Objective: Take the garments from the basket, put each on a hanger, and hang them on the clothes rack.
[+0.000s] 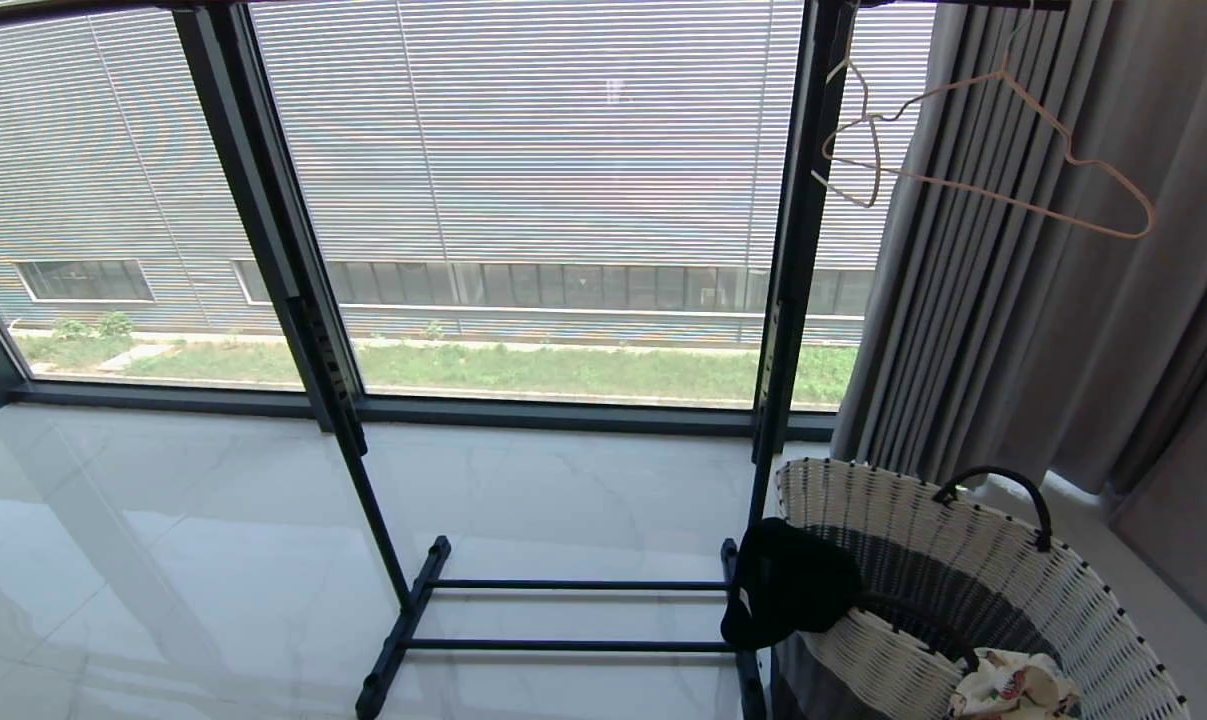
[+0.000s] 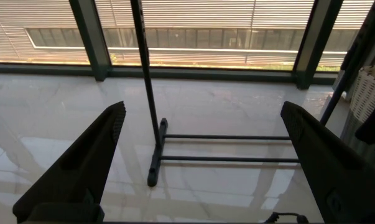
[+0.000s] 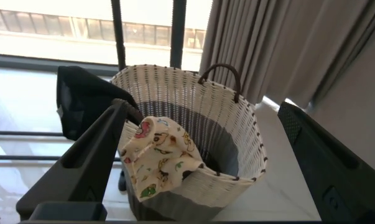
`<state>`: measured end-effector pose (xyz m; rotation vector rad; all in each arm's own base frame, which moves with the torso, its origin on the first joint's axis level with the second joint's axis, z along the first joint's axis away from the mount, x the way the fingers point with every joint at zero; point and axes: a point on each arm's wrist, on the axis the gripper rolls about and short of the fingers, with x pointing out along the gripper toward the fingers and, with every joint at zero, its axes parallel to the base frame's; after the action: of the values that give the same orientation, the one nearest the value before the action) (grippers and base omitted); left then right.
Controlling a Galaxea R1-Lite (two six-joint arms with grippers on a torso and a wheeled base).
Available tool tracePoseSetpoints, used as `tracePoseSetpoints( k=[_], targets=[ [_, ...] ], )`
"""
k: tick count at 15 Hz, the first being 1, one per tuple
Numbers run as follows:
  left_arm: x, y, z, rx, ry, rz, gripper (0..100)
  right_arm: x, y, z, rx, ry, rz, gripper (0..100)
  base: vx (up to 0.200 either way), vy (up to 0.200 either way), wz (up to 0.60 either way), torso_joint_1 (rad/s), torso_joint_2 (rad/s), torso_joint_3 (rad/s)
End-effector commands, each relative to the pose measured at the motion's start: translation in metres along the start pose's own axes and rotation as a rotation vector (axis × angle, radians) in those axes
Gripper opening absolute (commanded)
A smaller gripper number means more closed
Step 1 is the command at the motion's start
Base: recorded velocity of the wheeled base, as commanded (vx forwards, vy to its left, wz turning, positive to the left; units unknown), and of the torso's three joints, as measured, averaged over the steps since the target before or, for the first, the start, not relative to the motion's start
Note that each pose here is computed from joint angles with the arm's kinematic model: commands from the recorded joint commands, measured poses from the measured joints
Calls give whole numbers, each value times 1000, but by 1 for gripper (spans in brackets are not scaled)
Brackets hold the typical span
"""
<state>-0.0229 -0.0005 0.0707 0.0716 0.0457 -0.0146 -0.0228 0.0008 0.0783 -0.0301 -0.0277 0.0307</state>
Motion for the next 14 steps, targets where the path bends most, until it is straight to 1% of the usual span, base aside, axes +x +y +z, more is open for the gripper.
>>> tracePoseSetpoints(
  k=[1, 2, 3, 4, 5, 6, 7, 9, 10, 11, 12, 13, 14],
  targets=[
    [0, 0, 0, 0, 0, 1, 100, -2, 1, 13, -8, -39, 51, 100, 0, 0, 0, 0, 0, 0],
    [0, 0, 0, 0, 0, -1, 100, -2, 0, 37, -12, -13, 99, 100, 0, 0, 0, 0, 0, 0],
    [0, 0, 0, 0, 0, 1, 100, 5, -1, 52, -56, 70, 133, 100, 0, 0, 0, 0, 0, 0],
    [0, 0, 0, 0, 0, 1, 100, 19, -1, 57, -146, 191, 188, 100, 0, 0, 0, 0, 0, 0],
    [0, 0, 0, 0, 0, 1, 100, 38, 0, 56, -204, 319, 213, 100, 0, 0, 0, 0, 0, 0],
    [0, 0, 0, 0, 0, 1, 100, 63, 1, 52, -273, 493, 233, 100, 0, 0, 0, 0, 0, 0],
    [0, 0, 0, 0, 0, -1, 100, 85, 2, 48, -321, 614, 260, 100, 0, 0, 0, 0, 0, 0],
    [0, 0, 0, 0, 0, 1, 100, 123, 5, 33, -349, 775, 304, 100, 0, 0, 0, 0, 0, 0],
    [0, 0, 0, 0, 0, -1, 100, 131, 6, 29, -351, 802, 309, 100, 0, 0, 0, 0, 0, 0],
    [0, 0, 0, -2, 0, -1, 100, 153, 7, 15, -358, 883, 315, 100, 0, 0, 0, 0, 0, 0],
    [0, 0, 0, -2, 0, -1, 100, 165, 8, 6, -366, 923, 303, 100, 0, 0, 0, 0, 0, 0],
    [0, 0, 0, -2, 0, -1, 100, 172, 8, 2, -371, 937, 292, 100, 0, 0, 0, 0, 0, 0],
    [0, 0, 0, -2, 0, -1, 100, 187, 9, -8, -377, 950, 284, 100, 0, 0, 0, 0, 0, 0]
  ],
)
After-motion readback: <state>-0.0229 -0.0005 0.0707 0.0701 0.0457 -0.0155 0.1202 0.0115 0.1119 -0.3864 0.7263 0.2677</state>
